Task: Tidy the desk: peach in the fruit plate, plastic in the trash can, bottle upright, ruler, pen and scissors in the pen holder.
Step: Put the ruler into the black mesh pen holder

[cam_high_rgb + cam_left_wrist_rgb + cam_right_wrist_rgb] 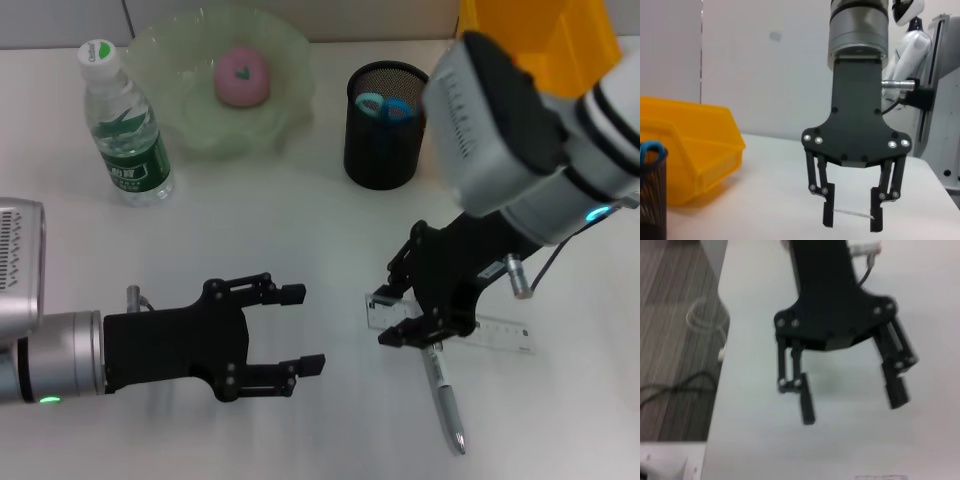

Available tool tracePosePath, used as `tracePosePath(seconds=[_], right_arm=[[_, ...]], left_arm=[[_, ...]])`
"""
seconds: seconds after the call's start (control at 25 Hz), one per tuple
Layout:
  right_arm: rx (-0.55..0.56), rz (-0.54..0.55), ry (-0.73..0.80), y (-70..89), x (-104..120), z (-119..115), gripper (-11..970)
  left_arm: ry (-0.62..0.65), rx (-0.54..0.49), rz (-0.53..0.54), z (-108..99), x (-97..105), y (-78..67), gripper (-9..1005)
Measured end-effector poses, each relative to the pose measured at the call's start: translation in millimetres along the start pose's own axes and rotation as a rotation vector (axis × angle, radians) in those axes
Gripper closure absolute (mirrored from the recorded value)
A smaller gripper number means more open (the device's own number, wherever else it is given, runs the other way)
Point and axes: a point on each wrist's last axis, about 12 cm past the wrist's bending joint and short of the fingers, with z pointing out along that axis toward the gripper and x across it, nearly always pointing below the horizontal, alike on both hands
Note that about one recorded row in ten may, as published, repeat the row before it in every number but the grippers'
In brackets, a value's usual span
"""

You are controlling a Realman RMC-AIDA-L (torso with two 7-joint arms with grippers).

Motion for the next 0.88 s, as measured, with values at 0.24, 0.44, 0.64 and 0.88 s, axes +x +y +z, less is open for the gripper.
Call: tracePosePath(seconds=[0.24, 0.44, 0.64, 0.88], right_arm=[[0.041, 0.037, -0.115, -2.3, 17.9, -18.0, 572], [0.078, 0.046, -0.194, -3.1, 33.4, -29.4, 572], [0.104, 0.015, -0.237, -0.7, 43.3, -33.9, 572], [0.127, -0.053, -0.262, 4.0, 52.4, -33.8, 572]], left_arm=[[-0.050, -0.007, 0.000, 0.9, -4.2, -0.5, 213], [-0.079, -0.017, -0.003, 1.3, -6.6, -0.1, 213], [-0.084, -0.016, -0.004, 1.3, -7.1, -0.4, 213], [-0.093, -0.024, -0.018, 2.0, -7.2, 0.2, 213]])
